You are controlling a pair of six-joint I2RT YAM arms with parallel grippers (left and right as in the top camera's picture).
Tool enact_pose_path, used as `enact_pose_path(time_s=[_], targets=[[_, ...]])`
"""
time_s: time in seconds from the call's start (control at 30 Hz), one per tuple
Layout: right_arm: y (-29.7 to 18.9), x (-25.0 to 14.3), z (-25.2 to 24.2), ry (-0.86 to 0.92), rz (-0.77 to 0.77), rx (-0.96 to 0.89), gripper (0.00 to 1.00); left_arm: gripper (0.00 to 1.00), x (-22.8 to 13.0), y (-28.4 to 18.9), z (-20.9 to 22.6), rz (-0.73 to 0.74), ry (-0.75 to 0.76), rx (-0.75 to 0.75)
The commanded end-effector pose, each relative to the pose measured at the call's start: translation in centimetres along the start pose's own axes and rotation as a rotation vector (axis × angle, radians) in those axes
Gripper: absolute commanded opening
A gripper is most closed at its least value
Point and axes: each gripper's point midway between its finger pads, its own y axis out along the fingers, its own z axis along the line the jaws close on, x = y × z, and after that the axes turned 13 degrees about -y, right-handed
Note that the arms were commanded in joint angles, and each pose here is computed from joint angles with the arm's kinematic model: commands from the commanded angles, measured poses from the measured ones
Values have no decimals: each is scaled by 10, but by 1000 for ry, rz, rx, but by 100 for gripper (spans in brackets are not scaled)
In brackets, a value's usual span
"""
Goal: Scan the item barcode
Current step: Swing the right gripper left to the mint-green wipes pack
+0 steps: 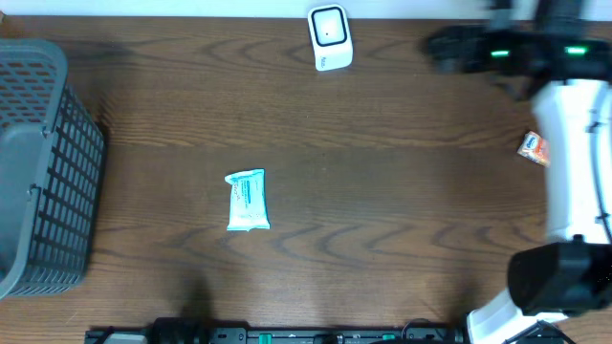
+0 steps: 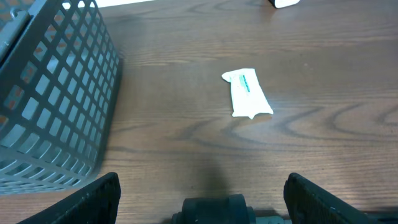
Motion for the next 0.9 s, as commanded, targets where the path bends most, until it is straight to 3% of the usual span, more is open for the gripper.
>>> enact_pose_path(time_s=[0.0,0.1,0.2,0.37,0.53,0.87], targets=[[77,-53,76,-50,229,189,99,84,0,-1,1,-4,12,6],[128,-93,111,-218,414,-4,99,84,0,-1,1,-4,12,6],[160,-113,147,-382,468,-158,99,84,0,-1,1,-4,12,6],[182,-150,221,-570,517,-130,99,84,0,-1,1,-4,12,6],[182,-164,261,-698,496,-218,99,84,0,-1,1,-3,12,6],[192,-234,288,-842,542,-239,99,84,0,-1,1,-4,12,6]])
